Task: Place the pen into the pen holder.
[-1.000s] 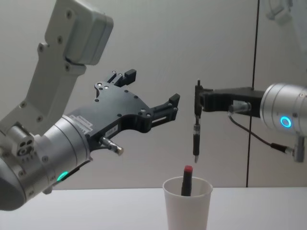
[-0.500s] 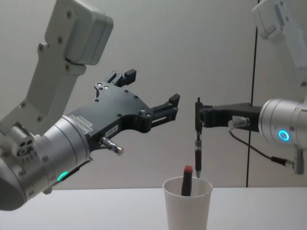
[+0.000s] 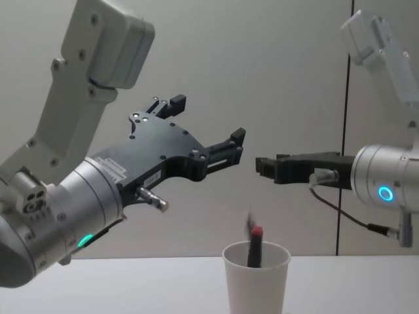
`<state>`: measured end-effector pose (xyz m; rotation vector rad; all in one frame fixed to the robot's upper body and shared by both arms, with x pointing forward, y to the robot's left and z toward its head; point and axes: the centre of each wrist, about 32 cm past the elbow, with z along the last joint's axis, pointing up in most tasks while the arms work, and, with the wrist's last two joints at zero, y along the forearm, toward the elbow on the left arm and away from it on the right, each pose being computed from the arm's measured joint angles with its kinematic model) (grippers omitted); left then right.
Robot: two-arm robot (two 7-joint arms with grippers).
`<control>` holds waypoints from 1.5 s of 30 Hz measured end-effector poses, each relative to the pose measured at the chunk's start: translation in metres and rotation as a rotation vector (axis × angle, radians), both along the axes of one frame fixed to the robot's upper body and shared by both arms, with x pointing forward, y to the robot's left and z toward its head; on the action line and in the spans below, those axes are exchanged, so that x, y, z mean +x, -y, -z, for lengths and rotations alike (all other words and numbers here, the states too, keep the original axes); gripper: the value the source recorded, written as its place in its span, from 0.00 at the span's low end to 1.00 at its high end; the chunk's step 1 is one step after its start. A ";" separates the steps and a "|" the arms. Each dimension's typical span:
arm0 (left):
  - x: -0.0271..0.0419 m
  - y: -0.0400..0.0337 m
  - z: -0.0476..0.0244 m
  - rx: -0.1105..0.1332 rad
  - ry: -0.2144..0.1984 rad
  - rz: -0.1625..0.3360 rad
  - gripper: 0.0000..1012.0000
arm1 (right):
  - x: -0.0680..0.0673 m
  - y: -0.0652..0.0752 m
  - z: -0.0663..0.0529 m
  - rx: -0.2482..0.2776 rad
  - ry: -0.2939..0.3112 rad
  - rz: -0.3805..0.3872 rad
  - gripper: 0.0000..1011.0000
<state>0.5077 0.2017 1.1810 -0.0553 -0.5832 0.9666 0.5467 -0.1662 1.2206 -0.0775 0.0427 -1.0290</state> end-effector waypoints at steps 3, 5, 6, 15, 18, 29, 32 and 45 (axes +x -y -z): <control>0.0000 0.0000 0.0000 0.000 0.000 0.000 0.99 | 0.000 0.000 0.000 0.002 -0.003 -0.002 0.40; 0.0000 0.0000 0.0000 0.000 0.000 0.000 0.99 | 0.000 0.001 0.001 0.003 -0.005 -0.002 0.45; 0.0000 0.0000 0.0000 0.000 0.000 0.000 0.99 | 0.000 0.001 0.001 0.004 -0.005 -0.002 0.48; 0.0000 0.0000 0.0000 0.000 0.000 0.000 0.99 | 0.000 0.002 0.001 0.008 -0.010 -0.001 0.79; 0.0000 0.0000 0.0000 0.000 0.000 0.000 0.99 | 0.000 0.002 0.001 0.010 -0.011 -0.001 0.88; 0.0000 0.0000 0.0000 0.000 0.000 0.000 0.99 | 0.000 0.003 0.002 0.012 -0.013 0.000 0.99; 0.0000 0.0000 0.0000 0.000 0.000 0.000 0.99 | 0.000 0.003 0.002 0.012 -0.013 0.000 0.99; 0.0000 0.0000 0.0000 0.000 0.000 0.000 0.99 | 0.000 0.003 0.002 0.012 -0.014 0.000 0.99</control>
